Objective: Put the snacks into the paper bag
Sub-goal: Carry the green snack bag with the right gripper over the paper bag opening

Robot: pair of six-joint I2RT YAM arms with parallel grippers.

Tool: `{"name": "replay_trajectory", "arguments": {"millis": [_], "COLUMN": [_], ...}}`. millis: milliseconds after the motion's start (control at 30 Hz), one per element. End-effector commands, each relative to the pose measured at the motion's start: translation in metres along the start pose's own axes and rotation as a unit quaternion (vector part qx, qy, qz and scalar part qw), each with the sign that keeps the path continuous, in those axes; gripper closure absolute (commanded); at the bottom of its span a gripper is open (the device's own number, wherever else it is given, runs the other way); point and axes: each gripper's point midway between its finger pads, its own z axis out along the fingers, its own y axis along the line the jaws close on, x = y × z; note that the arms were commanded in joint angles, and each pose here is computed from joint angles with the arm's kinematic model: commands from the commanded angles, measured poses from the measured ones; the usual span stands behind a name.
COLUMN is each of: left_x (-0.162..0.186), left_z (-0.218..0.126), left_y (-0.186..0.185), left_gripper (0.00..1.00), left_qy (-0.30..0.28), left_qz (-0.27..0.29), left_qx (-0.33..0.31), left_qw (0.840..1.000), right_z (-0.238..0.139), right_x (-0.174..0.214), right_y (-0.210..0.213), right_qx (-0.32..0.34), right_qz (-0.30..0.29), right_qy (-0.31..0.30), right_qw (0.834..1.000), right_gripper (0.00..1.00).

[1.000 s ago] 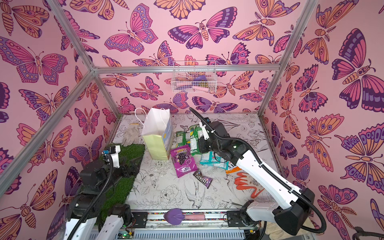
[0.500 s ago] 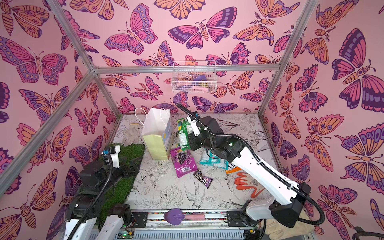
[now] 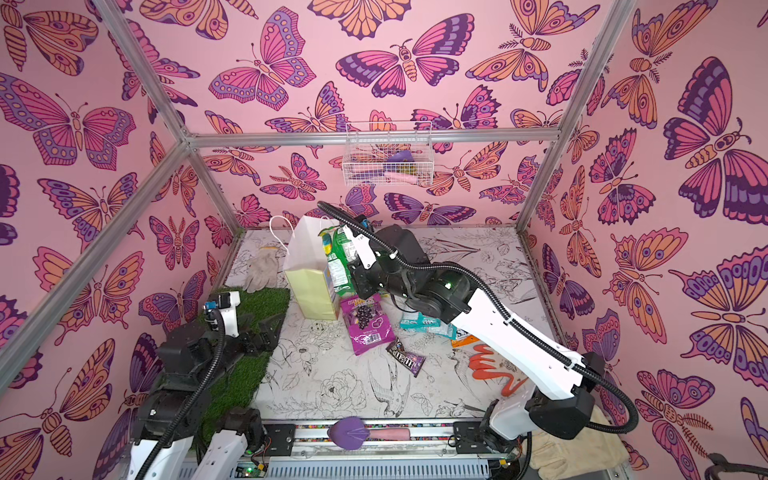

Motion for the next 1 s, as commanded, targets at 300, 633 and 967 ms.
{"name": "replay_trajectory", "arguments": {"millis": [300, 633, 967], "left_x": [0.007, 0.007, 0.007], "left_z": [0.000, 0.000, 0.000], "left_y": [-0.003, -0.004, -0.004], "left_gripper": [0.00, 0.00, 0.01], "left_qy": [0.007, 0.006, 0.007], "left_qz": [0.000, 0.003, 0.003], "left_qx": [0.011, 0.012, 0.013], "left_qw": [1.000, 1.000, 1.000], "right_z": [0.013, 0.033, 0.059], "right_x": [-0.045, -0.065, -0.077], "right_y": [0.029, 0.041, 0.043], "right_qx": [-0.027, -0.029, -0.016], "right_qz": [-0.019, -0.022, -0.024], "right_qy": [-0.035, -0.041, -0.046], "right_qw": [0.999, 0.998, 0.999], "right_gripper": [1.00, 1.00, 1.00]}}
